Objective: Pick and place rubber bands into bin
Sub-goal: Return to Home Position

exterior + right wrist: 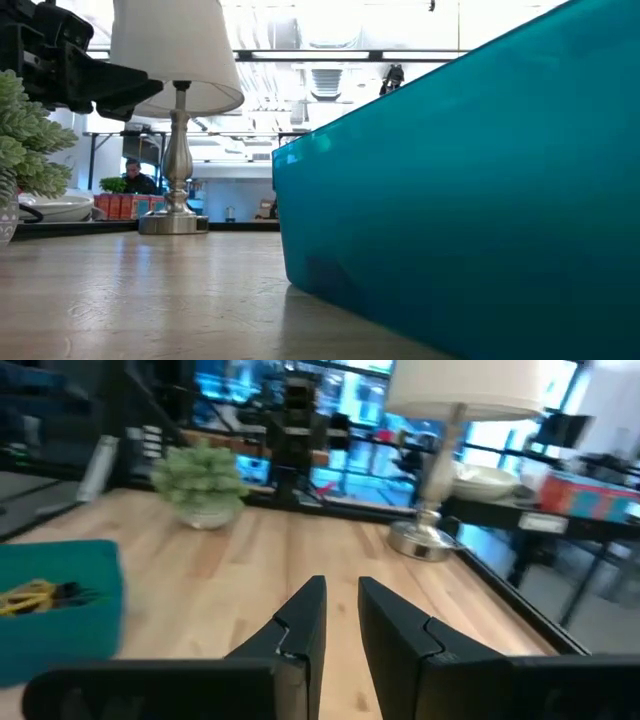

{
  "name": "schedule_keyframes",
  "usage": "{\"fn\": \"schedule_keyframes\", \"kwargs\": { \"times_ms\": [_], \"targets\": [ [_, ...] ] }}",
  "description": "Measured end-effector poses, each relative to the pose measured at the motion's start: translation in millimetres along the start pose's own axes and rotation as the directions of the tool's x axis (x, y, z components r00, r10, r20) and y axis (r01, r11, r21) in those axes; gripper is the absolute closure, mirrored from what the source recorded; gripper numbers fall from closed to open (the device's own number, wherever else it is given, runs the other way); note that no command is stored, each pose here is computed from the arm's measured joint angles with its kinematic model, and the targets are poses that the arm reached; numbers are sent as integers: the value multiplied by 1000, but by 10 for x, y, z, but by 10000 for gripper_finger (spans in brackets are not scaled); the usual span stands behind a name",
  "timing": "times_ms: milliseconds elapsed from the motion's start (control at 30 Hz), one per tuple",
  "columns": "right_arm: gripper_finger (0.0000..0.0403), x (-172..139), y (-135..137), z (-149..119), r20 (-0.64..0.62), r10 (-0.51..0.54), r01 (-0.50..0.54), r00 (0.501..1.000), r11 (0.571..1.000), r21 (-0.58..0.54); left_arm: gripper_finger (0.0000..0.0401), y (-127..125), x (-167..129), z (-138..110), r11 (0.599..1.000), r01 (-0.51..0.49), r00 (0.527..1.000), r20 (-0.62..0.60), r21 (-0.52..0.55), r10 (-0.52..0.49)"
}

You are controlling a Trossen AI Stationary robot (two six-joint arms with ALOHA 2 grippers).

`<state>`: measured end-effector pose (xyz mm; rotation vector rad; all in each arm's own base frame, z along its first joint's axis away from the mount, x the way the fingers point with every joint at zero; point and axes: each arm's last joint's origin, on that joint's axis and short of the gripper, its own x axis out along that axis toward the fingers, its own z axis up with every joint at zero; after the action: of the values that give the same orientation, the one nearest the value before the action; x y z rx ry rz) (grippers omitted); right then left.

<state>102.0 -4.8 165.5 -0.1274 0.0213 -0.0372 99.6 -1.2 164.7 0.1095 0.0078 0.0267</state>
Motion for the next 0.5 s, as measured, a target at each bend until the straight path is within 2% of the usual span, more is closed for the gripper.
{"fn": "schedule_keyframes", "kwargs": {
  "times_ms": [100, 333, 500],
  "targets": [
    [346, 0, 8, -2, -11, -56, 56, 998, 998, 0, 244, 0, 0, 0, 1000, 0, 1000, 0, 0, 0],
    [346, -3, 21, -7, -23, -108, 107, 994, 994, -26, 244, 0, 0, 0, 1000, 0, 1000, -1, 1, 0],
    [346, 2, 25, -21, -37, -99, 97, 994, 994, -45, 244, -2, 6, -10, 1000, 1, 1000, -13, 1, -1]
  ]
}}
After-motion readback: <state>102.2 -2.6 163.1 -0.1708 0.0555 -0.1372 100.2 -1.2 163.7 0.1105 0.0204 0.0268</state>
